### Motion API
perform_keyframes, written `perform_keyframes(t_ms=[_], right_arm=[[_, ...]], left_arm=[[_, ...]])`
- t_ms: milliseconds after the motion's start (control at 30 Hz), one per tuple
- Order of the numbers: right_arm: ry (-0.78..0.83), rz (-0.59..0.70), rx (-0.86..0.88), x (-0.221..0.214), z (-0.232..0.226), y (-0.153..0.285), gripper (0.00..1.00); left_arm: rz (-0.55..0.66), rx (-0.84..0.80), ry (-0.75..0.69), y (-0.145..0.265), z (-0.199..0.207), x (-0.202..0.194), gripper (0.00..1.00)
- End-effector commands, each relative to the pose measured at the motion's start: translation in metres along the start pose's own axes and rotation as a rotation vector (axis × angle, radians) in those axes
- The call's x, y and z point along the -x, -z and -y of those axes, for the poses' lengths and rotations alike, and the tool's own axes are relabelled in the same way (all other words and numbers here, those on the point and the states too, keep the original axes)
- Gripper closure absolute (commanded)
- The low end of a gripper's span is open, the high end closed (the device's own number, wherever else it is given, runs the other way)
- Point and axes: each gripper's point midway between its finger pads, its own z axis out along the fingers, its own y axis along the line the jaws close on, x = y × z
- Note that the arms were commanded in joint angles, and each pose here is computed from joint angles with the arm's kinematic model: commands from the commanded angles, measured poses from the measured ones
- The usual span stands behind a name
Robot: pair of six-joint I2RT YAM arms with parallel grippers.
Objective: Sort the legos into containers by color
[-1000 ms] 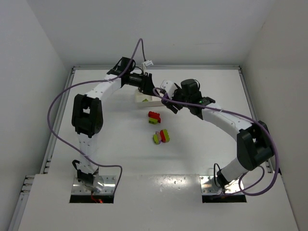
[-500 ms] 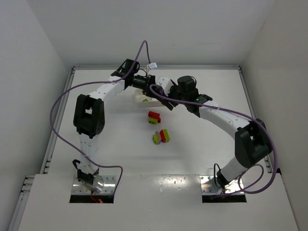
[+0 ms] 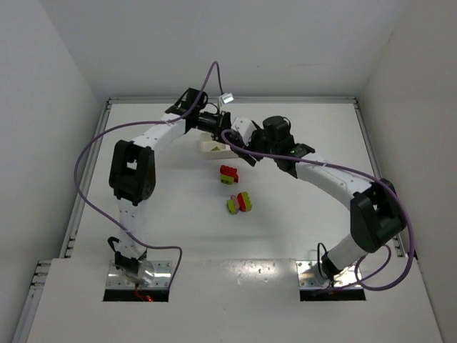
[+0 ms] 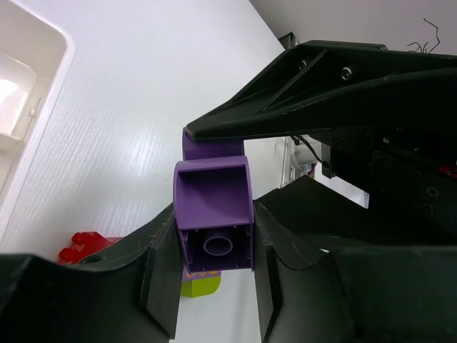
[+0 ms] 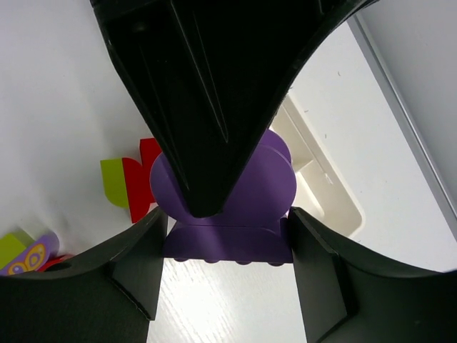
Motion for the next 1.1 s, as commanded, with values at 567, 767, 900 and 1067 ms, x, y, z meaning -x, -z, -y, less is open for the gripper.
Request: perform_keyframes(t_ms=[567,767,900,1067], right_arm=[[-0.130,-0.098,-0.091,-0.047,0.034,0.022,1.00],[-0.278,-0.038,-0.101,-0.019,0.051,0.010,1.00],[-0.390,-0.005,-0.089,-0.003,0.063,0.003,1.00],[-0.490,0.017,-0.104,0.004,0.079,-0.006,1.00]], left_arm=[[0.182,0.271,-0.141,0.031,-0.060,0.072,0.70],[0.183,0.491,-0.125,0.019,-0.103,0.071,0.58],[0.168,0.572,-0.130,0.013,-0.125,0.068,0.57],[0.136,0.606,-0.158,-0.003,-0.140,0.065,0.51]])
